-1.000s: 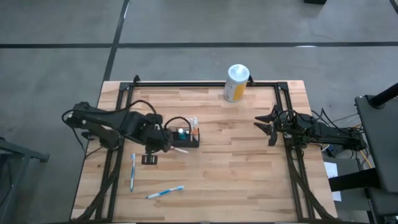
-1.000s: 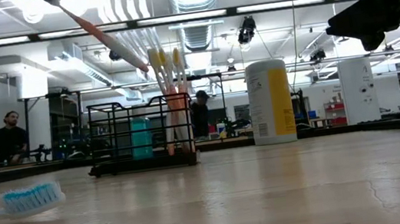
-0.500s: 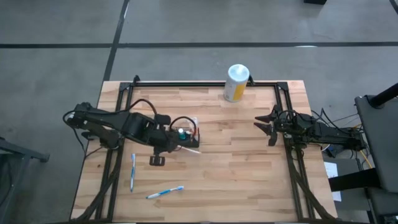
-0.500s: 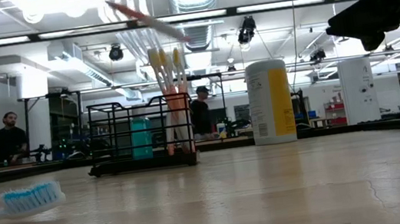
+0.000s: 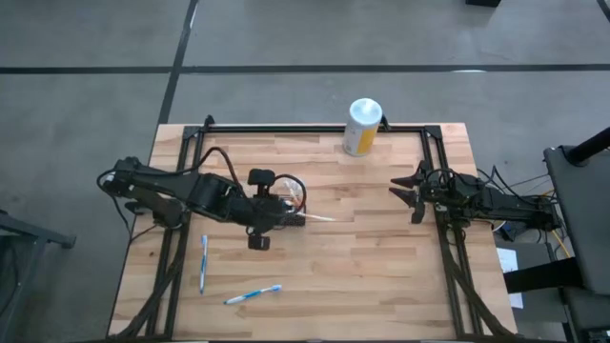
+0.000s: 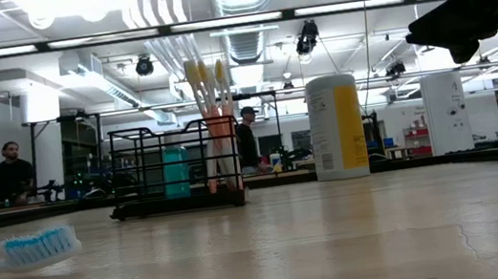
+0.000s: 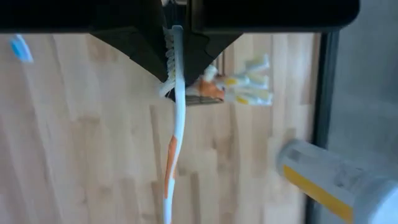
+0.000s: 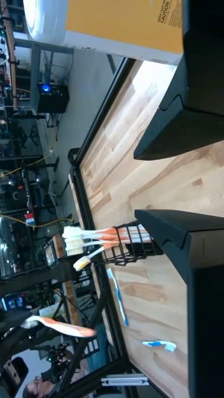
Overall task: Pick & Place toothbrushing station
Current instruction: Put the orange toothbrush into the right section of the wire organizer
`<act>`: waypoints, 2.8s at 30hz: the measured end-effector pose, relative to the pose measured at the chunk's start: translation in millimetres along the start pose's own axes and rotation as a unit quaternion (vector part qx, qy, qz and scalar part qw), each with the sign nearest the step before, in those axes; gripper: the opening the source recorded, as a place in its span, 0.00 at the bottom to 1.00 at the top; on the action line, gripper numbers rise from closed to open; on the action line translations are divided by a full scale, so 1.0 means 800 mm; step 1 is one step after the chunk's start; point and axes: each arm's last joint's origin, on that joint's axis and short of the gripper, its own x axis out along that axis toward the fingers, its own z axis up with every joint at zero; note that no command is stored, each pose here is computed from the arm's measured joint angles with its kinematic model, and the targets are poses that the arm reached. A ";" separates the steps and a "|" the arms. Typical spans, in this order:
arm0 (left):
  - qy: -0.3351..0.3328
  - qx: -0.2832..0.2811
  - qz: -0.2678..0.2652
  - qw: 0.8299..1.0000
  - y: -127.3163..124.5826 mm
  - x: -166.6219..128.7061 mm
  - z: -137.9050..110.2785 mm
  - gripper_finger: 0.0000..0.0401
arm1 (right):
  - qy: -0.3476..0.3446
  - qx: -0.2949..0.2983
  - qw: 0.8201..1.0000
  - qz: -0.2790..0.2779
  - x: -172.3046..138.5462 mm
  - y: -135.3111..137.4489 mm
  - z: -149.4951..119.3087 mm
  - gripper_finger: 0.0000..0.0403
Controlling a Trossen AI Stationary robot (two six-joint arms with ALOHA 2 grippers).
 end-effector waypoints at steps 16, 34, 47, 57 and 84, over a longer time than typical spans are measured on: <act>-0.167 -0.004 0.019 0.986 -0.003 0.012 -0.015 0.07 | 0.000 0.000 1.000 0.000 0.000 0.000 0.000 0.33; -0.362 -0.033 0.036 0.931 0.013 -0.008 -0.110 0.10 | 0.000 0.000 1.000 0.000 0.000 0.000 0.000 0.33; -0.368 -0.069 0.028 0.927 0.015 -0.005 -0.106 0.10 | -0.002 -0.076 0.997 -0.012 0.000 -0.001 0.000 0.33; -0.363 -0.165 -0.001 0.917 0.015 -0.003 -0.106 0.10 | -0.047 -0.119 0.992 -0.011 0.000 0.001 0.011 0.33; -0.337 -0.183 0.015 0.923 0.013 0.005 -0.110 0.10 | -0.143 0.205 0.966 0.066 0.048 0.027 0.086 0.33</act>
